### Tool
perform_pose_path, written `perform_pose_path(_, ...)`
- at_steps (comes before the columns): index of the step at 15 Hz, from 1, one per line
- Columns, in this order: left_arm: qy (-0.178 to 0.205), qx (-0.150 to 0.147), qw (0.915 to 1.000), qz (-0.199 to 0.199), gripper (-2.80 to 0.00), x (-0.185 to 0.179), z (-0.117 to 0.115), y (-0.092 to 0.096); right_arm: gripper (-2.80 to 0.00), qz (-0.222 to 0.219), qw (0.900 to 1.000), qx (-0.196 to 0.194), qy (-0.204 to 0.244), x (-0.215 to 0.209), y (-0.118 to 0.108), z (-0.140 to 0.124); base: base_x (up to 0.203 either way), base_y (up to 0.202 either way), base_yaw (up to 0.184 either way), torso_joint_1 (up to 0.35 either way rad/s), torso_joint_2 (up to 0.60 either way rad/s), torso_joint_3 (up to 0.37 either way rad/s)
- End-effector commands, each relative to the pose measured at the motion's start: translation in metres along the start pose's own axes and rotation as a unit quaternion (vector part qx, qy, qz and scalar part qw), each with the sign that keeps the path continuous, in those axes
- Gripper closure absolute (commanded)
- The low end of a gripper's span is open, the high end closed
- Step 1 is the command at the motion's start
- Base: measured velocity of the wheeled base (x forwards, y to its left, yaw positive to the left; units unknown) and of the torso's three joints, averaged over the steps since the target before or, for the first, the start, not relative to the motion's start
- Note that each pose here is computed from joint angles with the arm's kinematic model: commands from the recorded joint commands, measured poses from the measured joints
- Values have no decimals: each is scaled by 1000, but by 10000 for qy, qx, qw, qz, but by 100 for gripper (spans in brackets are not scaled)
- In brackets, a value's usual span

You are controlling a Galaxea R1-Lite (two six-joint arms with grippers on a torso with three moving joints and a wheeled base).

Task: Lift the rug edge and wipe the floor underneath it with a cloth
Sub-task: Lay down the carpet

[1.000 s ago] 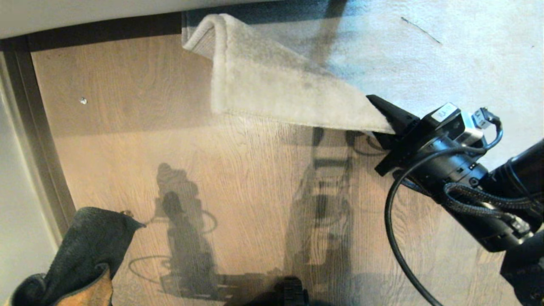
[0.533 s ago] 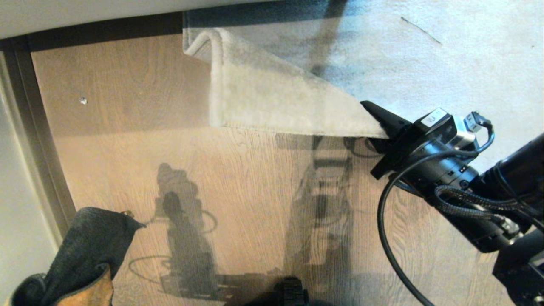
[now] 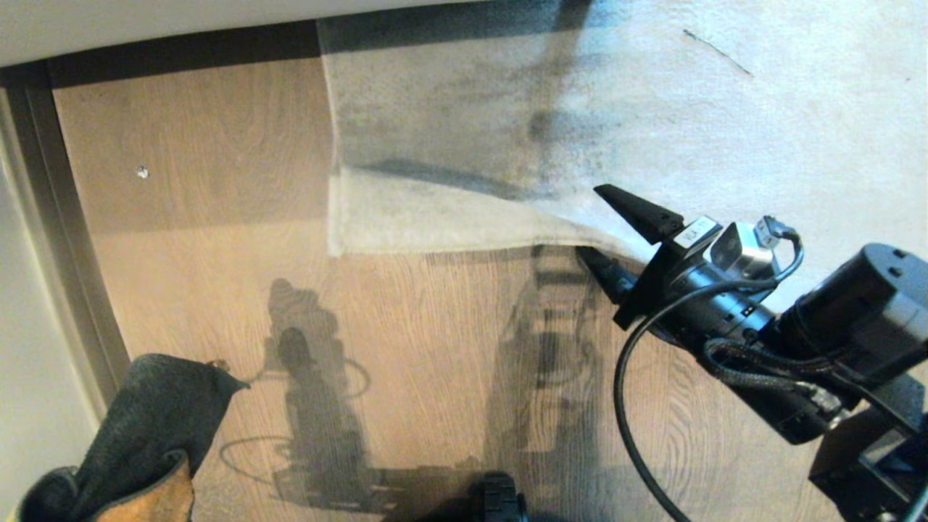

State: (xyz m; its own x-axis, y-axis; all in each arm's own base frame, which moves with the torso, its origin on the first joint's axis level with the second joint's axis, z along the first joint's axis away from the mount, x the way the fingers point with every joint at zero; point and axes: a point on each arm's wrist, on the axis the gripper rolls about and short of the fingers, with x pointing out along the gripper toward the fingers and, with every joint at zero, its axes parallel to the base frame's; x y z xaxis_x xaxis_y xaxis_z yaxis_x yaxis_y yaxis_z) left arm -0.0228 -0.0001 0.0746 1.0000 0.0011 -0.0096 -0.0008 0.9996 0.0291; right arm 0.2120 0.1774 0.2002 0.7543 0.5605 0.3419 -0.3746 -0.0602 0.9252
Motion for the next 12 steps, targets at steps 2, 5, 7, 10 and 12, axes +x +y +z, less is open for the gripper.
perform_pose_path(2,-2,0,10000,7,0,0,0,0,-280,-144,9996,87,221,5,-19,-16,0,0,0,0,0,0)
perform_pose_path(5,-2,0,10000,4,0,0,0,0,-280,-403,9975,142,555,6,-35,-38,0,0,0,0,0,0)
perform_pose_path(7,-2,0,10000,2,0,0,0,0,-280,-617,9950,161,765,4,-48,-51,0,0,0,0,0,0)
perform_pose_path(10,-2,0,10000,2,0,0,0,0,-280,-931,9903,146,1023,1,-67,-68,0,0,0,0,0,0)
perform_pose_path(12,-2,0,10000,2,0,0,0,0,-280,-1019,9891,132,1054,0,-72,-70,0,0,0,0,0,0)
